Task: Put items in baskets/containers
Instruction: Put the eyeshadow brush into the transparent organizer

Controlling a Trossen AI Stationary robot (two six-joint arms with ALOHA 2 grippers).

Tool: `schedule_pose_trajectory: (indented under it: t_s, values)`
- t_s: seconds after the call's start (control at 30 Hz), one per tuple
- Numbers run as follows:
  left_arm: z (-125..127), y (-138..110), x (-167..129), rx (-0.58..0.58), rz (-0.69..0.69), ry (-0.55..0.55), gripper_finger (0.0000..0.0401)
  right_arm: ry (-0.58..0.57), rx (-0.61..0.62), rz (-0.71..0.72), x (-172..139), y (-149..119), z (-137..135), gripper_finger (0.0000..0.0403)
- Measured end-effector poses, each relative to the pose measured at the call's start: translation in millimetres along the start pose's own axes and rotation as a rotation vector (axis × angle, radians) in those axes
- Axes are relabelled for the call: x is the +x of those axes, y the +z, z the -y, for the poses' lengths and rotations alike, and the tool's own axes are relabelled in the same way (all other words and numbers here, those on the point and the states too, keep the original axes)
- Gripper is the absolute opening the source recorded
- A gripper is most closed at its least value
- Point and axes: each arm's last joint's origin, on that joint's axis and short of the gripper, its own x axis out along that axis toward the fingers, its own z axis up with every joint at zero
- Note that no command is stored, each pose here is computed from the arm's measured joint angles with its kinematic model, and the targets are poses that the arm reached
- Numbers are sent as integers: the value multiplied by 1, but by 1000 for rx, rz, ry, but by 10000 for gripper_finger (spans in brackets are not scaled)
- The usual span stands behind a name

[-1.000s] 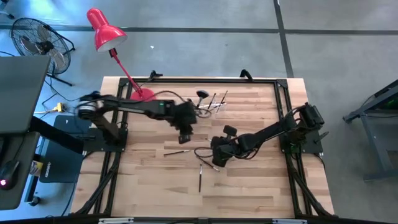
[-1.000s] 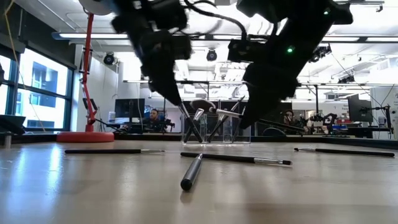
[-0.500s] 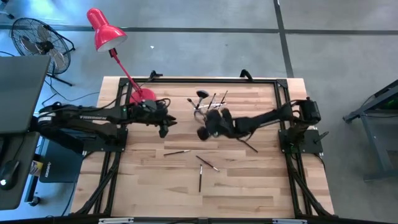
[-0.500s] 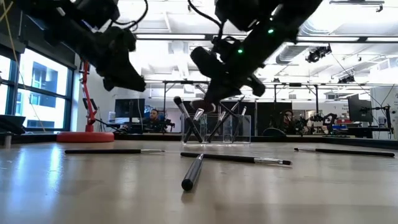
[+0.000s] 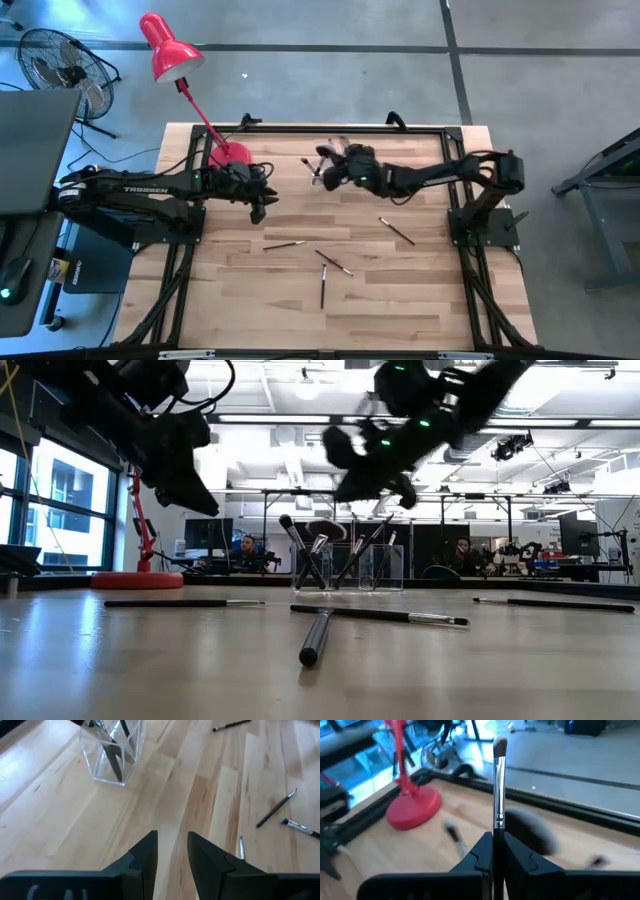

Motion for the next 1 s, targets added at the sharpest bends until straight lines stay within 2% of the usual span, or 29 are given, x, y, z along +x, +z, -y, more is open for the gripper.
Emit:
schedule_pose_trajectory:
  t_s: [0.1,0.2,0.3,0.4,0.53,0.63,1.0]
  values:
    - [-1,1,0,0,8,11,104,24,121,112,-12,-3,26,15]
    - [-3,2,0,6,24,36,104,99,203,250,-24,-3,50,15]
    - [-5,5,0,12,49,49,104,142,191,349,-31,-2,64,15]
    - [-9,7,0,1,63,67,104,122,121,392,-30,3,70,15]
    - [-15,9,-1,-15,83,90,104,96,-7,342,-17,6,73,16]
    - [-17,9,-1,-22,86,99,104,89,-60,310,-9,6,78,16]
    - [-18,10,-1,-25,89,100,104,107,-81,165,-1,-4,88,17]
